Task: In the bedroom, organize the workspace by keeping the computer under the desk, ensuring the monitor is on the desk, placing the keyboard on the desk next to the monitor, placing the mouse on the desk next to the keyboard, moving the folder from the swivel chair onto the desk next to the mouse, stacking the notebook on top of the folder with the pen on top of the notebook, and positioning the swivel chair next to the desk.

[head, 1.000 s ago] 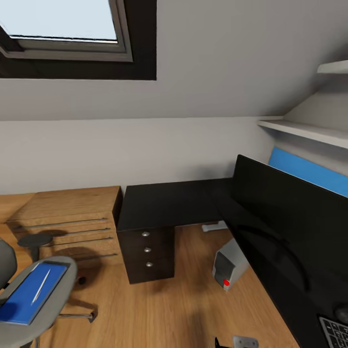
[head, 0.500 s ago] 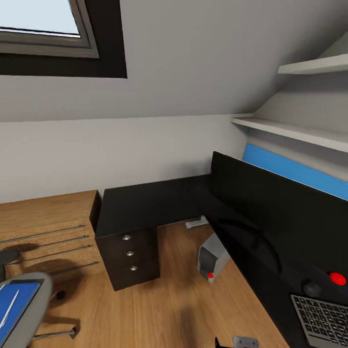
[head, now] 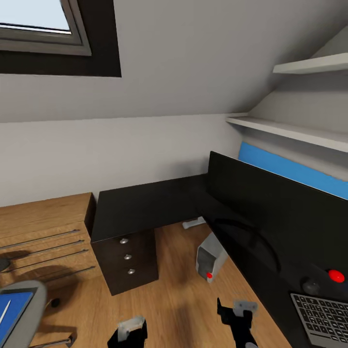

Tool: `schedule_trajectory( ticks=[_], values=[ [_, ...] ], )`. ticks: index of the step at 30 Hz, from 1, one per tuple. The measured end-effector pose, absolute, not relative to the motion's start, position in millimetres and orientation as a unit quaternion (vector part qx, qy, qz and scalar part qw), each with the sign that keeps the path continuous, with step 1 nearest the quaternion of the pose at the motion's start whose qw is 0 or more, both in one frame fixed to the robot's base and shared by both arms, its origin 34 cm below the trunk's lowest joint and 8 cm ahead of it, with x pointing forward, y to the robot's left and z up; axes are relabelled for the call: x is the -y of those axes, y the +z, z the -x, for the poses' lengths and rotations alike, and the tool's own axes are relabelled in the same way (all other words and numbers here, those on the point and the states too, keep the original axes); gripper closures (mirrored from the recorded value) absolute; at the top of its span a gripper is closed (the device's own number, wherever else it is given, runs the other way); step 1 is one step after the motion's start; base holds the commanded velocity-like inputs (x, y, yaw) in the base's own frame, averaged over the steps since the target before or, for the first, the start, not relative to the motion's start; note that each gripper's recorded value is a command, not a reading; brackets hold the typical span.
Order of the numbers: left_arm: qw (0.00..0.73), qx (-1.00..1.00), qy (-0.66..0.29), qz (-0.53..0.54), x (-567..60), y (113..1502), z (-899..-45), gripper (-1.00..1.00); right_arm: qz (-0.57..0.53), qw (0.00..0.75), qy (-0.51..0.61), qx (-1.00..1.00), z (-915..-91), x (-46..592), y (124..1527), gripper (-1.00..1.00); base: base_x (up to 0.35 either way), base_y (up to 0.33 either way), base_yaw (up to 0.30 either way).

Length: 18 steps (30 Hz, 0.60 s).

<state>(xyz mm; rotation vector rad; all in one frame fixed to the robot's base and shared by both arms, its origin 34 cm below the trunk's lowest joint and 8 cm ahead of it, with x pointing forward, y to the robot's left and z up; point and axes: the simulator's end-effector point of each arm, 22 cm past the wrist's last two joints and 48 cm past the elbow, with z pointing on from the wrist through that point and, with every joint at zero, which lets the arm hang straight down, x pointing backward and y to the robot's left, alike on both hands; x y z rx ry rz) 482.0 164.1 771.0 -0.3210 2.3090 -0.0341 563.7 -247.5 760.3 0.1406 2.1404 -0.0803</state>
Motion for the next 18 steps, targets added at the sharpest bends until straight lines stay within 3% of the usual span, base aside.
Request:
schedule_trajectory(
  ticks=[3, 10, 18],
  values=[
    [0.39, -0.913, -0.042, 0.115, -148.2, 808.9, -511.1, -1.0, -0.063, 0.483, -0.046, -0.872, -609.0, 263.2, 795.9, -1.0, 0.0, 0.0, 0.0],
    [0.371, -0.921, -0.047, 0.112, -161.2, 839.9, -528.6, -1.0, -0.073, 0.402, -0.037, -0.912, -671.4, 259.0, 850.9, -1.0, 0.0, 0.0, 0.0],
    [0.383, -0.915, -0.047, 0.114, -166.1, 852.6, -536.2, -1.0, -0.099, 0.417, -0.046, -0.902, -687.2, 282.3, 878.0, -1.0, 0.0, 0.0, 0.0]
  ],
)
